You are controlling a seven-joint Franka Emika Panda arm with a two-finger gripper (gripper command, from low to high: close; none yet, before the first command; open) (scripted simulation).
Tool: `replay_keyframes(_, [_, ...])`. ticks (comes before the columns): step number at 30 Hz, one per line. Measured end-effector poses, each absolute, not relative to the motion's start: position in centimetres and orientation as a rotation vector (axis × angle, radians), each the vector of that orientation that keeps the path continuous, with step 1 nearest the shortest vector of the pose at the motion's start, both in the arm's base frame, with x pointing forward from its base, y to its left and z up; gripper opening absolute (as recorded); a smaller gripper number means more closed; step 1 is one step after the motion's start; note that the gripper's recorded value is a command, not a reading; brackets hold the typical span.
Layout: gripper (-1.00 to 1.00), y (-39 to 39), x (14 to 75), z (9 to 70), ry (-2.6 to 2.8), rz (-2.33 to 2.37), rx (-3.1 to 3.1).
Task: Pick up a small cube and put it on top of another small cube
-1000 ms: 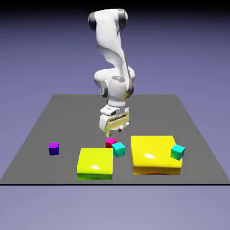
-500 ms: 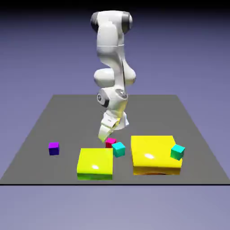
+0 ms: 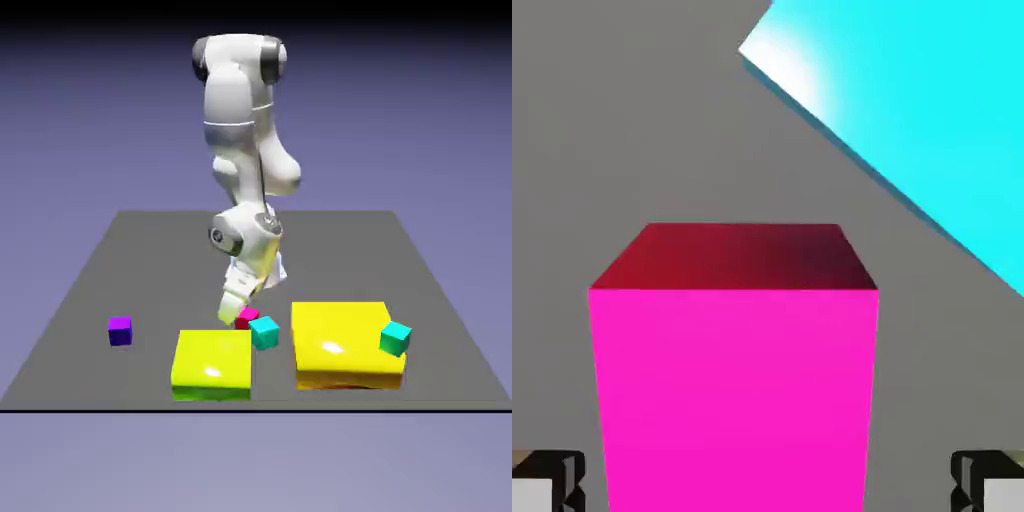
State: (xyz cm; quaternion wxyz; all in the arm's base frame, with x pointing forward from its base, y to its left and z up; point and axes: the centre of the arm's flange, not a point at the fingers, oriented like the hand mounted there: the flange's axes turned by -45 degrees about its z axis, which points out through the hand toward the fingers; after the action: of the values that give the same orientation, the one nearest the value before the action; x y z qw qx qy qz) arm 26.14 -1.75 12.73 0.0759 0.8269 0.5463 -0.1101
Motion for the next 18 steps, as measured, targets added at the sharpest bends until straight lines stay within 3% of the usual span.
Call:
replay_keyframes(6, [0.0, -0.8, 26.3, 12.0, 1.663, -0.242, 2.53])
replay_keyframes(7, [-1.0, -0.7, 26.3, 12.0, 1.666, -0.228, 2.537])
replay_keyframes(18, [-1.0, -2.0, 26.2, 13.2, 1.627, -0.35, 2.464])
